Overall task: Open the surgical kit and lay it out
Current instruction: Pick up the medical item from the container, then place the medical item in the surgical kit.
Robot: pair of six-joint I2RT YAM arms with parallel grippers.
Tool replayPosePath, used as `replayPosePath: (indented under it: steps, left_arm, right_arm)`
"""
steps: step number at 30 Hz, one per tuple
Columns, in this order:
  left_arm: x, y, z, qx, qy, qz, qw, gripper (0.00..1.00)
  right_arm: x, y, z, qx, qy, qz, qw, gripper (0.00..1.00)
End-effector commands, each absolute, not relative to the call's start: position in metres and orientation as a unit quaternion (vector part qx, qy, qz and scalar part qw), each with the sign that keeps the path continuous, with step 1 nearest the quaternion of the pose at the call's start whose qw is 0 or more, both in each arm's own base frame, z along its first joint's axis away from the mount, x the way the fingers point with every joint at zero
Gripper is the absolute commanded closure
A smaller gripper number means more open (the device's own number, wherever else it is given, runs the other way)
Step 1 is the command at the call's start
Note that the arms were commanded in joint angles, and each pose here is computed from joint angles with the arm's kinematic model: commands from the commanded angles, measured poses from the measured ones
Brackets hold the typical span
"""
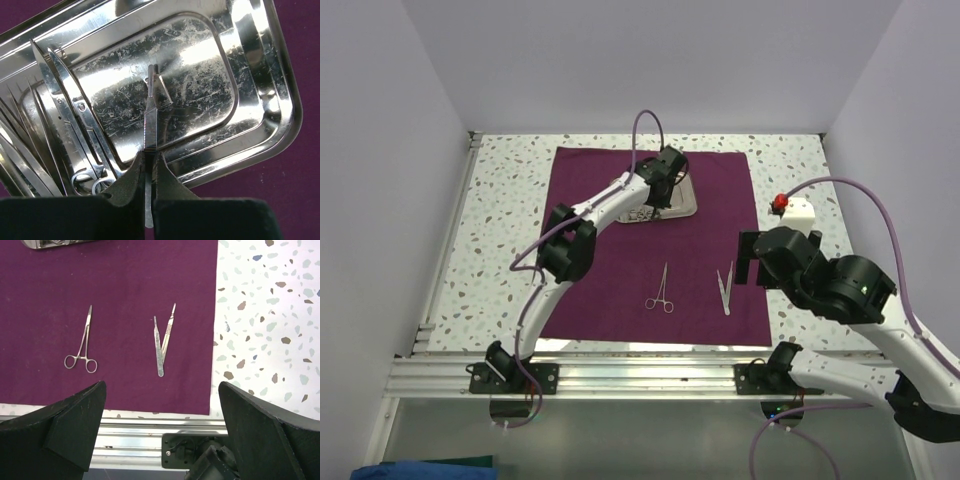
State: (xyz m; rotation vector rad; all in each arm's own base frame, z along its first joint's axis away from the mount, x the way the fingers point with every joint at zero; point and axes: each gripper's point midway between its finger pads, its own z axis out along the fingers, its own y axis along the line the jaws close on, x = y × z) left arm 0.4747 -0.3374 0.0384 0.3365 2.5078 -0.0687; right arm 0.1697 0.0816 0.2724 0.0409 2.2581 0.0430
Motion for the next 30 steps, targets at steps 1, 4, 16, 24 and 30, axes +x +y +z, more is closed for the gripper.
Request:
replayPosePath:
  steps: [1, 4, 16, 24, 30]
  left_arm:
    - [0.475, -0.347, 0.083, 0.109, 0.939, -0.057, 0.321, 1.0]
    - [0.467, -0.35, 0.106, 0.081, 0.936, -0.087, 0.331, 1.0]
    - [0.347, -0.404, 0.172, 0.02, 0.924, -0.138, 0.355, 1.0]
    - [0.253, -0.475, 0.16, 0.059, 0.93, -0.143, 0.334, 1.0]
    - [0.221, -0.478, 0.126, 0.035, 0.942, -0.106, 0.317, 1.0]
  right_arm:
    - [0.179, 0.084, 0.283, 0.027, 0.892, 0.019, 0.45, 0.02]
    - [0.182, 0.08, 0.288, 0.042, 0.886, 0.012, 0.461, 0.01]
    - [0.206, 0.046, 0.36, 0.156, 0.81, -0.03, 0.565, 0.02]
    - [0.215, 0.064, 0.365, 0.156, 0.81, -0.005, 0.565, 0.02]
    - [0.203, 0.058, 0.352, 0.163, 0.816, 0.018, 0.554, 0.02]
